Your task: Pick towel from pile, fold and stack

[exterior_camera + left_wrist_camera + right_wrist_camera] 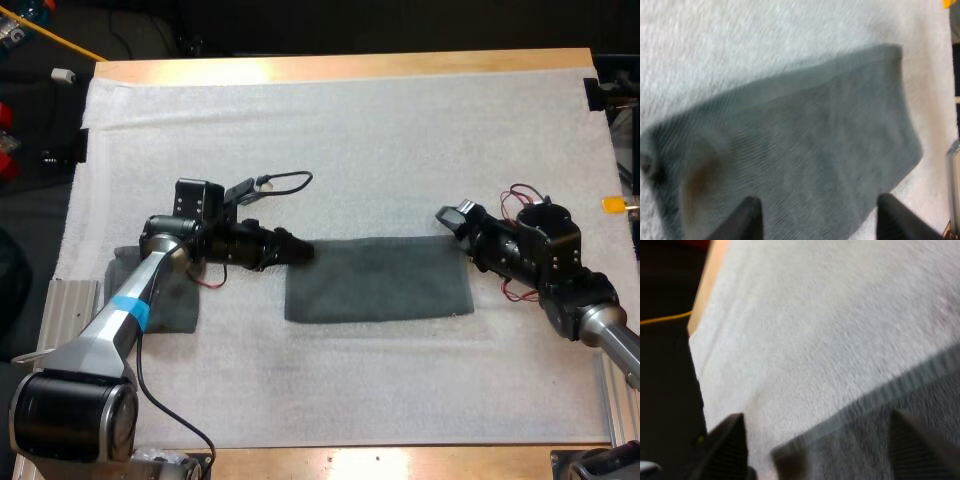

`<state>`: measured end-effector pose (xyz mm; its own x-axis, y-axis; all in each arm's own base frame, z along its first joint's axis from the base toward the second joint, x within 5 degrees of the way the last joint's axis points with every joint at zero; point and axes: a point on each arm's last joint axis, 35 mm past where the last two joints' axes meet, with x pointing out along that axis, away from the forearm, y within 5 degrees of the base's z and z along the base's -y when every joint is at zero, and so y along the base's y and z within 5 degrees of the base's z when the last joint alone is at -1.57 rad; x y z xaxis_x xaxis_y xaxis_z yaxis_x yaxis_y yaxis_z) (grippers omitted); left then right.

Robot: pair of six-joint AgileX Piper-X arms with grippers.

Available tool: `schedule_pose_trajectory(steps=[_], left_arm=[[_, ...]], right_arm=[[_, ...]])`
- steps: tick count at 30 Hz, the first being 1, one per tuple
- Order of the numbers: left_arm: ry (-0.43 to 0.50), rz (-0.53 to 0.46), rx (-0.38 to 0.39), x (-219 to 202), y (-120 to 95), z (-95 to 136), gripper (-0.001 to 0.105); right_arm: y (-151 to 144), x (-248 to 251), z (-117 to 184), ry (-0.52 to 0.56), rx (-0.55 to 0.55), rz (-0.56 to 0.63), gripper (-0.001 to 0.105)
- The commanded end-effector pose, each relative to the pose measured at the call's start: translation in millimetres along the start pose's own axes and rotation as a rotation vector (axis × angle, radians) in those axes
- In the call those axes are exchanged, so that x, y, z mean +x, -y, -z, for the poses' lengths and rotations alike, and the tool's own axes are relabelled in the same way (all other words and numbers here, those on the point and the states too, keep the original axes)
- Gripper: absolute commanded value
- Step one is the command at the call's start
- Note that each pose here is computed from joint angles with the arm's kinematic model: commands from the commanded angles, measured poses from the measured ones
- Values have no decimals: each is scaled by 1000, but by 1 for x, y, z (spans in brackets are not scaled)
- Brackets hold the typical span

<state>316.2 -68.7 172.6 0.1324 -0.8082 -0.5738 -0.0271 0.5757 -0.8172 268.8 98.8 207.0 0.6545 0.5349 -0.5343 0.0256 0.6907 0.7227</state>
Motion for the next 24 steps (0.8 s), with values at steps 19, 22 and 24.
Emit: schedule_pose_trajectory(steps=[19, 22, 24], left_arm=[[174, -8, 241, -79, 87, 44, 52], [193, -41, 247, -90, 94, 56, 52], [205, -56, 253, -96, 99, 64, 52]], right_arm=[[-33, -66, -7, -125, -500, 183, 63], [-42, -79, -10, -184, -555, 214, 63], [-47, -85, -12, -206, -582, 226, 63]])
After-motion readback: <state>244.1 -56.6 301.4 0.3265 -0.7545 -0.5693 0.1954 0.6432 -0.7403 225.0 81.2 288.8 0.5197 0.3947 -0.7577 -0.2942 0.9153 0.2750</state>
